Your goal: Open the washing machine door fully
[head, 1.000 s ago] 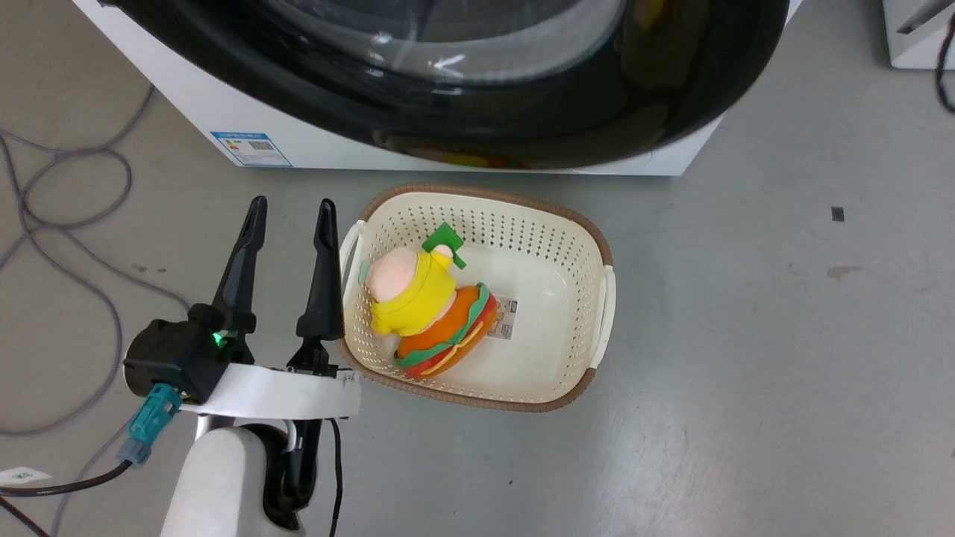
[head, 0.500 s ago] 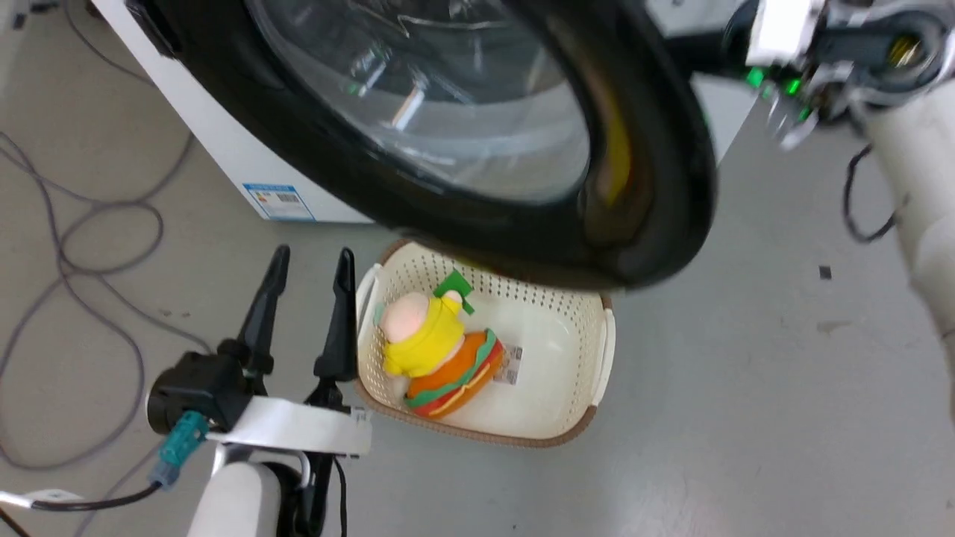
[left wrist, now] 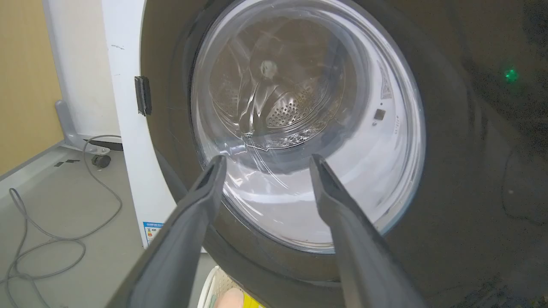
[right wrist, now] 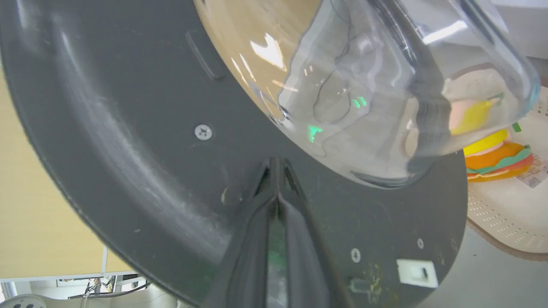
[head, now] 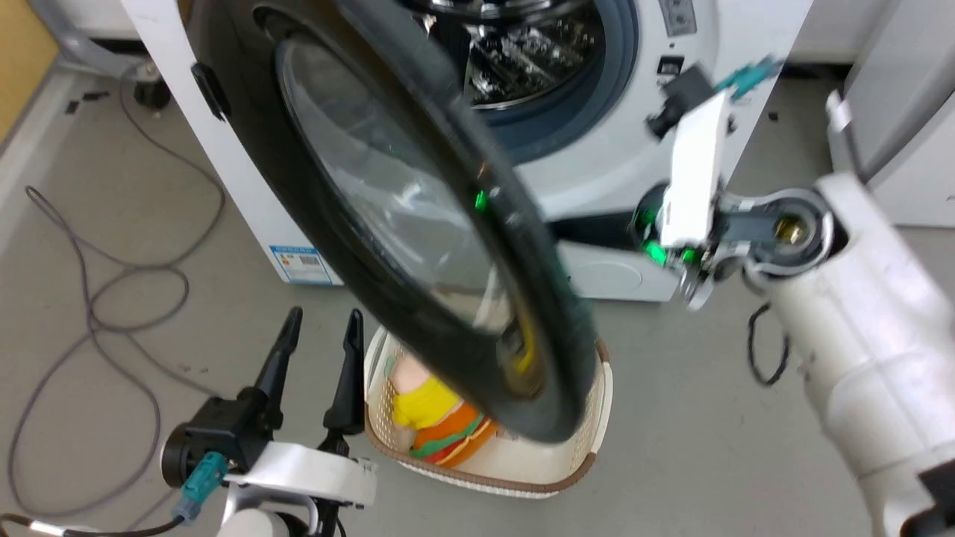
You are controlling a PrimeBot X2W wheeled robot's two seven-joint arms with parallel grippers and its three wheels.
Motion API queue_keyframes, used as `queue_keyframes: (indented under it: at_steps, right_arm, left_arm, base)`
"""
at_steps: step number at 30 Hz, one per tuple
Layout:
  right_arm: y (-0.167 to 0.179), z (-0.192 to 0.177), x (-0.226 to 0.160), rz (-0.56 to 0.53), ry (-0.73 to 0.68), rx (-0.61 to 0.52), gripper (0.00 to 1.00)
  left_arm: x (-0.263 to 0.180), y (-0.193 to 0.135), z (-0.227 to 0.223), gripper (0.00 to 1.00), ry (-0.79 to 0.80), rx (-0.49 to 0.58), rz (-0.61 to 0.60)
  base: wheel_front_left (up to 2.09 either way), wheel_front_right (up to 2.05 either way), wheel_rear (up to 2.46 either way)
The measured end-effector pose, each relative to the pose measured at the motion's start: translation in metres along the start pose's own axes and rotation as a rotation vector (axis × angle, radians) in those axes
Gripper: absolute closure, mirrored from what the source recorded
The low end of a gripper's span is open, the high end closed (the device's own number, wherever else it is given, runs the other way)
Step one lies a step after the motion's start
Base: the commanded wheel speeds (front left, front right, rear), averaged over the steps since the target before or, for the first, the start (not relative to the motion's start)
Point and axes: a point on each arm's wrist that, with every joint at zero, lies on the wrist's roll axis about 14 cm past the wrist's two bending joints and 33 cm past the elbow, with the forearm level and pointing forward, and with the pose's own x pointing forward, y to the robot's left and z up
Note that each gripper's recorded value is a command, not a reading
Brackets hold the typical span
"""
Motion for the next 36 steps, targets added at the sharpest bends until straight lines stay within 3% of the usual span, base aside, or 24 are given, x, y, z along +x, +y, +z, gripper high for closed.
queue_keyframes:
  at_steps: [17,22,23,24,25,28,31,36]
  right_arm:
    - [0.031,-0.061,0.015,0.135,0.055,0.048,1.0]
    - [0.038,-0.062,0.015,0.178,-0.029,0.078,1.0]
    - [0.039,-0.058,0.013,0.189,-0.067,0.083,0.9]
    - [0.04,-0.054,0.01,0.199,-0.107,0.092,0.56]
    - [0.039,-0.049,0.006,0.206,-0.161,0.103,0.0]
    - [0.024,-0.037,-0.009,0.185,-0.349,0.143,0.0]
    - [-0.012,-0.038,-0.031,0.078,-0.526,0.169,0.0]
    - [-0.087,-0.073,-0.076,-0.126,-0.806,0.317,0.0]
  left_arm:
    - [-0.016,-0.01,-0.002,0.0,0.015,-0.007,-0.014]
    - [-0.016,-0.013,-0.002,0.0,0.015,-0.009,-0.019]
    - [-0.017,-0.013,-0.003,0.0,0.017,-0.009,-0.017]
    - [-0.018,-0.013,-0.004,0.0,0.021,-0.009,-0.017]
    - [-0.019,-0.013,-0.005,0.0,0.024,-0.01,-0.017]
    - [-0.018,-0.012,-0.005,0.0,0.024,-0.009,-0.014]
    - [-0.017,-0.012,-0.004,0.0,0.02,-0.009,-0.012]
    - [-0.018,-0.012,-0.005,0.0,0.023,-0.012,-0.011]
  base:
    - [0.0,0.0,0.0]
    - [0.0,0.0,0.0]
    - [0.0,0.0,0.0]
    - [0.0,0.0,0.0]
    - [0.0,0.0,0.0]
    - [0.0,0.0,0.0]
    - [0.0,0.0,0.0]
    - [0.0,0.0,0.0]
